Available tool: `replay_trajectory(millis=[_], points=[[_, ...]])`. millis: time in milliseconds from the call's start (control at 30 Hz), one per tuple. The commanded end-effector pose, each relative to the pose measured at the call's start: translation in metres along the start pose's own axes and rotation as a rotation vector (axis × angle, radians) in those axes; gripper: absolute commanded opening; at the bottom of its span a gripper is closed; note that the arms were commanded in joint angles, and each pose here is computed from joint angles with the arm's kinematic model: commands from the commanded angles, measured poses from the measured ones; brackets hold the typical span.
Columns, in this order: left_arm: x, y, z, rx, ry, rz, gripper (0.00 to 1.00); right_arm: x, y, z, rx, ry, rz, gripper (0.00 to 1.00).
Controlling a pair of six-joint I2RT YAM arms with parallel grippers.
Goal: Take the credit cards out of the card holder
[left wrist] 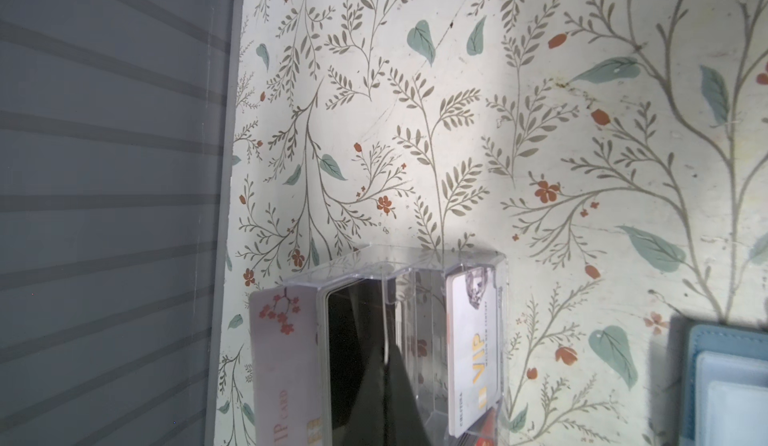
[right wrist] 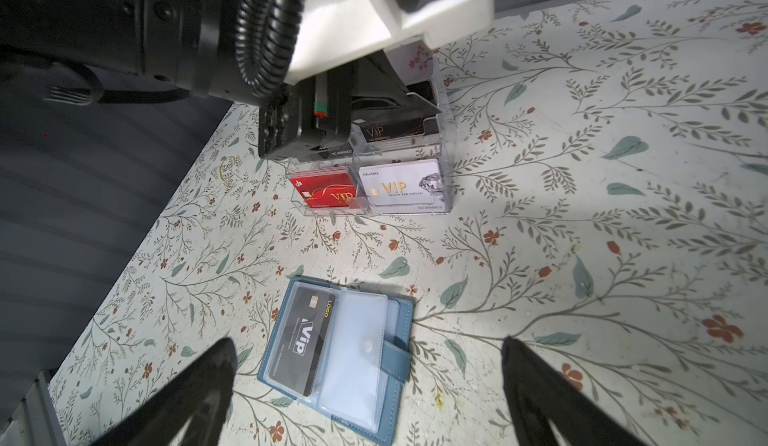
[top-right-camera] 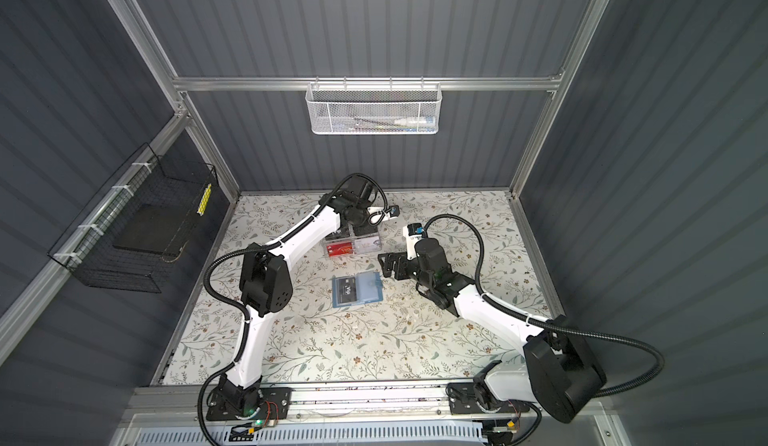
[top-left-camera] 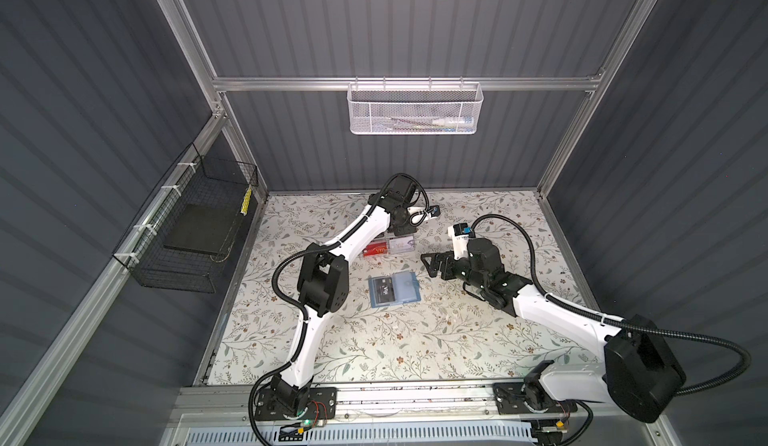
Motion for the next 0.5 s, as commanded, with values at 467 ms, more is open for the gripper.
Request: replay_trajectory(millis=[467], points=[[-0.006,-0.021,0.008,-0.017,0.006,0.058,0.0,-0.006,-0.003,0.0,-0.024,0.015,0.018,0.99]])
Point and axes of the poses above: each gripper's point midway between its finger pads, its own x axis back along the fingers, its own z axis along the line the jaws close on, y = z × x, the point moved 4 cm from there along x, back along the fingers, and after that the axes turned 6 degrees about -x, right-handed, at the moved point
